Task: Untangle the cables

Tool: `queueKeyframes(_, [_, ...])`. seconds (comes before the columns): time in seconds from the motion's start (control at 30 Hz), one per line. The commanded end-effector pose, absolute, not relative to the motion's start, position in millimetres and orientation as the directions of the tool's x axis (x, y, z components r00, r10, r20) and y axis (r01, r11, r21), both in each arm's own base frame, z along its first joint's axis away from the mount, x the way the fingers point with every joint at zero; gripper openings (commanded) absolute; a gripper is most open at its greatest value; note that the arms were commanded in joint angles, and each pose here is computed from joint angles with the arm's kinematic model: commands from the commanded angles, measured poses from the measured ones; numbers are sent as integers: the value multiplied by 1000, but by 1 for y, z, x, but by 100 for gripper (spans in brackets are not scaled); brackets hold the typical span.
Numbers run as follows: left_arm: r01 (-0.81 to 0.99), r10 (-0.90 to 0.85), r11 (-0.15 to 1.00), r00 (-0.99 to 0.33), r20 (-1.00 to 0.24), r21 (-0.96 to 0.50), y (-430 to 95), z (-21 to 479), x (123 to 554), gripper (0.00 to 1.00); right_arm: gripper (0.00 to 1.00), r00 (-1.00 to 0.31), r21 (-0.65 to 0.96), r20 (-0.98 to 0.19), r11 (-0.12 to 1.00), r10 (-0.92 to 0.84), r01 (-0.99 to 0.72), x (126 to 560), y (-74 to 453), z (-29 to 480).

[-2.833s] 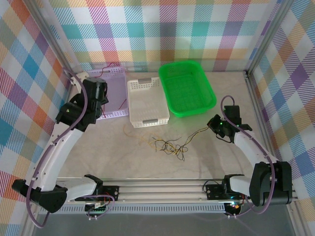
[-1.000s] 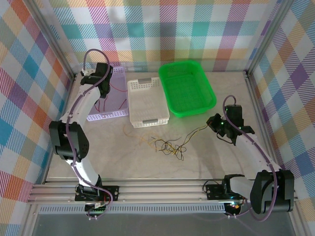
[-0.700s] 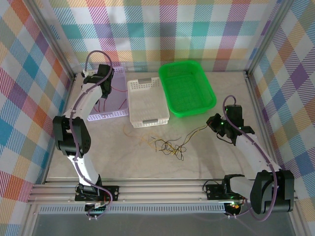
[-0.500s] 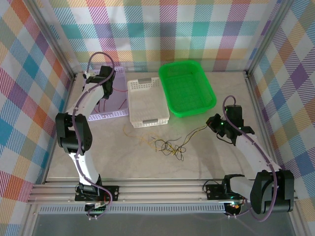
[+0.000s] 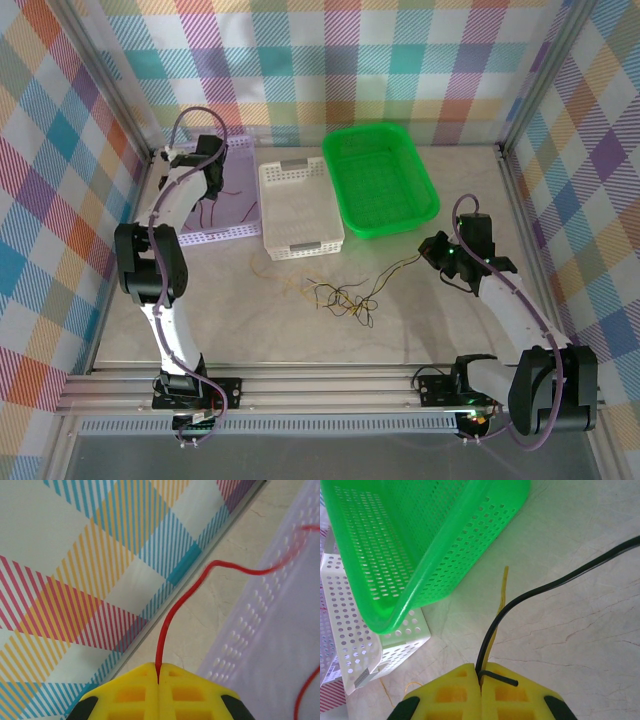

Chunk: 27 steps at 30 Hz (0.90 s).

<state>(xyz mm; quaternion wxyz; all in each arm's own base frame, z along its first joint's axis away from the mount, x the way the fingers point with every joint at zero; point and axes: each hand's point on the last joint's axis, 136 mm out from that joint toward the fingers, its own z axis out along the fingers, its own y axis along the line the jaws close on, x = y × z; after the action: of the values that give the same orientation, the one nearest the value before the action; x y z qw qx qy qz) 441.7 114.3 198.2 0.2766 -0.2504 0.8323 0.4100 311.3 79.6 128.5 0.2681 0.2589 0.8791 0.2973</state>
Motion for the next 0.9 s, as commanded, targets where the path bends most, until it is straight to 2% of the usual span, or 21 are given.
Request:
queueKeyframes(0.0, [-676,-201,486,-704,-682,554,128,202,439,0,0,-729,676,-314,682,608,277,313,85,129])
queueKeyframes(0.4, [-645,-205,502,-736,-645,576,120,178,448,0,0,-731,676,-318,685,604,273,313,86,130])
queueKeyframes(0.87, [-592,-140,531,-767,-626,606,79,155,483,0,0,-731,680,-323,685,601,263,312,87,134])
